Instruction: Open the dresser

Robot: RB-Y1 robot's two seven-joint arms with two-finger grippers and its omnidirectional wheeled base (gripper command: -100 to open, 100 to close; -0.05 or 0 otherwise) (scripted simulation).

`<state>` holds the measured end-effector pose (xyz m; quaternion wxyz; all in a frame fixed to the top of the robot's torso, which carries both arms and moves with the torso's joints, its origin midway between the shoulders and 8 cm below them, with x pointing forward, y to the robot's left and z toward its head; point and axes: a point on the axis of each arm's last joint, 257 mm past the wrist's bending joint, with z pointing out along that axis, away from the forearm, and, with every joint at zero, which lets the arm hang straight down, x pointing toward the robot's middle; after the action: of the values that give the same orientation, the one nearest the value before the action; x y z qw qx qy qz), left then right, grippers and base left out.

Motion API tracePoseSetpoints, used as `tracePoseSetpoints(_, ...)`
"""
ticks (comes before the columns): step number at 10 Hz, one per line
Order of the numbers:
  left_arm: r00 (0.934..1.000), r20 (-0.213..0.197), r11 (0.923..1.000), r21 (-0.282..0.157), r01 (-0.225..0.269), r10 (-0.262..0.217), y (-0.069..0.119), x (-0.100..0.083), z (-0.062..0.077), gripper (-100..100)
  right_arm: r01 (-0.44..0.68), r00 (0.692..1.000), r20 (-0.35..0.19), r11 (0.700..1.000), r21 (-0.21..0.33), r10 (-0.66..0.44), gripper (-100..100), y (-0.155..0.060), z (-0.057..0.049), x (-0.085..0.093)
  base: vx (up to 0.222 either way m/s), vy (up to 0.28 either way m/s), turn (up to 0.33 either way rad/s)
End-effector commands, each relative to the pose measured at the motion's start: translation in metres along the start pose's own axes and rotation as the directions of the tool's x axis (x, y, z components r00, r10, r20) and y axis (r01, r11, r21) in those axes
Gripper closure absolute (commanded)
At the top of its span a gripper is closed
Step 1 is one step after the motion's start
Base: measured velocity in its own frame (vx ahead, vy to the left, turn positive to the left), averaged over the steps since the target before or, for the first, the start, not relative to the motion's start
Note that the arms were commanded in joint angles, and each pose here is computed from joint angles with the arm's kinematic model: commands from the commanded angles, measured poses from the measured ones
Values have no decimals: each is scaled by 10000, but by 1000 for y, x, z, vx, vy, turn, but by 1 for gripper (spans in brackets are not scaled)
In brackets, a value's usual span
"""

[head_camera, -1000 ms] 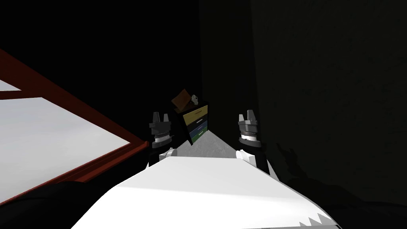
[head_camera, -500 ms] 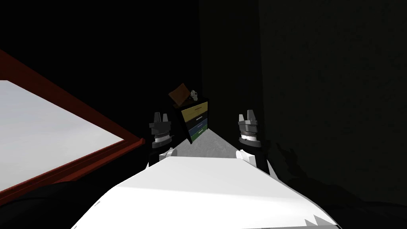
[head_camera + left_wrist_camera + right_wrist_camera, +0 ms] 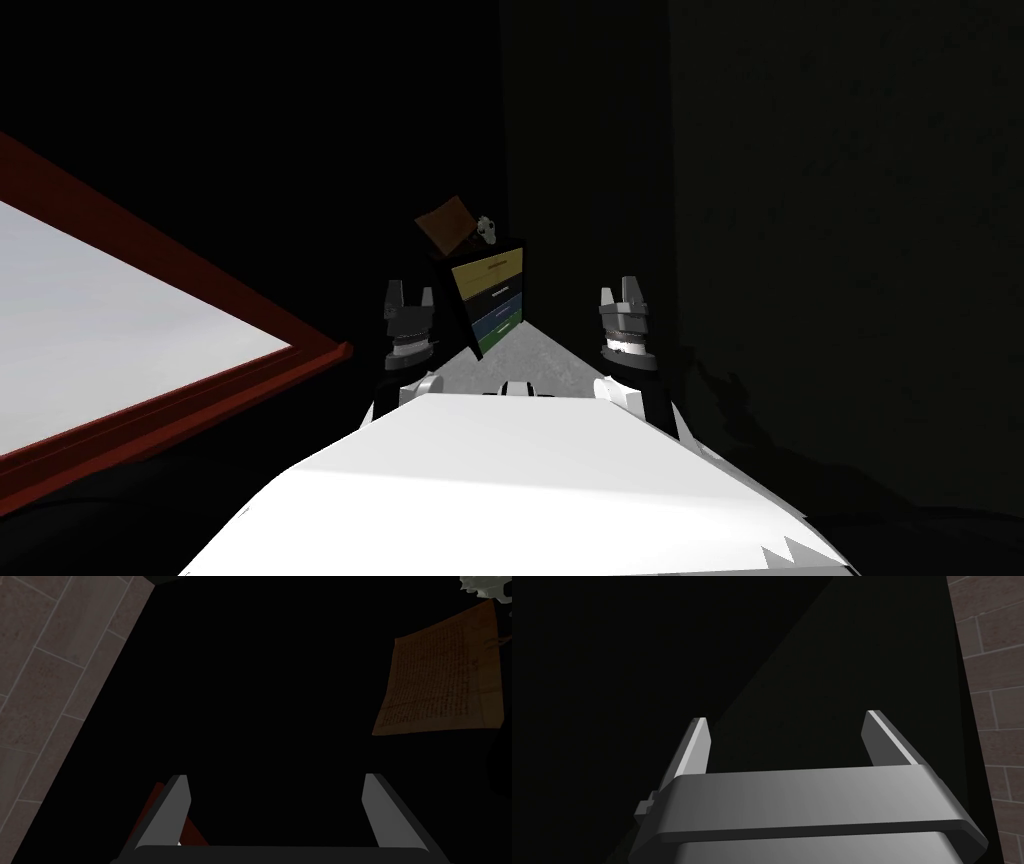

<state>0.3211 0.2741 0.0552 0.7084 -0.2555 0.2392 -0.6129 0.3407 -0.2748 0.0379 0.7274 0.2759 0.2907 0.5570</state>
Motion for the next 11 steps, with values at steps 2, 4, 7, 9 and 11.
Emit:
tracePoseSetpoints(2,9973,-733,9987,-505,33,-70,25,16,2,-100,0,10000,0,10000,0,0,0,0,0,0,60,37,-22)
tracePoseSetpoints(4,9946,-1013,9947,-1021,140,-244,50,26,2,-100,0,10000,0,10000,0,0,0,0,0,0,81,35,-33)
tracePoseSetpoints(7,9926,-1116,9875,-1550,296,-473,75,35,3,-100,1,10000,0,10000,1,-1,0,0,0,0,102,49,-30)
tracePoseSetpoints(9,9911,-1116,9776,-2049,489,-730,98,45,3,-100,1,10000,0,10000,0,-1,0,0,0,0,85,48,-32)
tracePoseSetpoints(11,9892,-1074,9656,-2503,700,-996,119,55,3,-100,1,10000,0,10000,0,-1,0,0,0,0,105,54,-35)
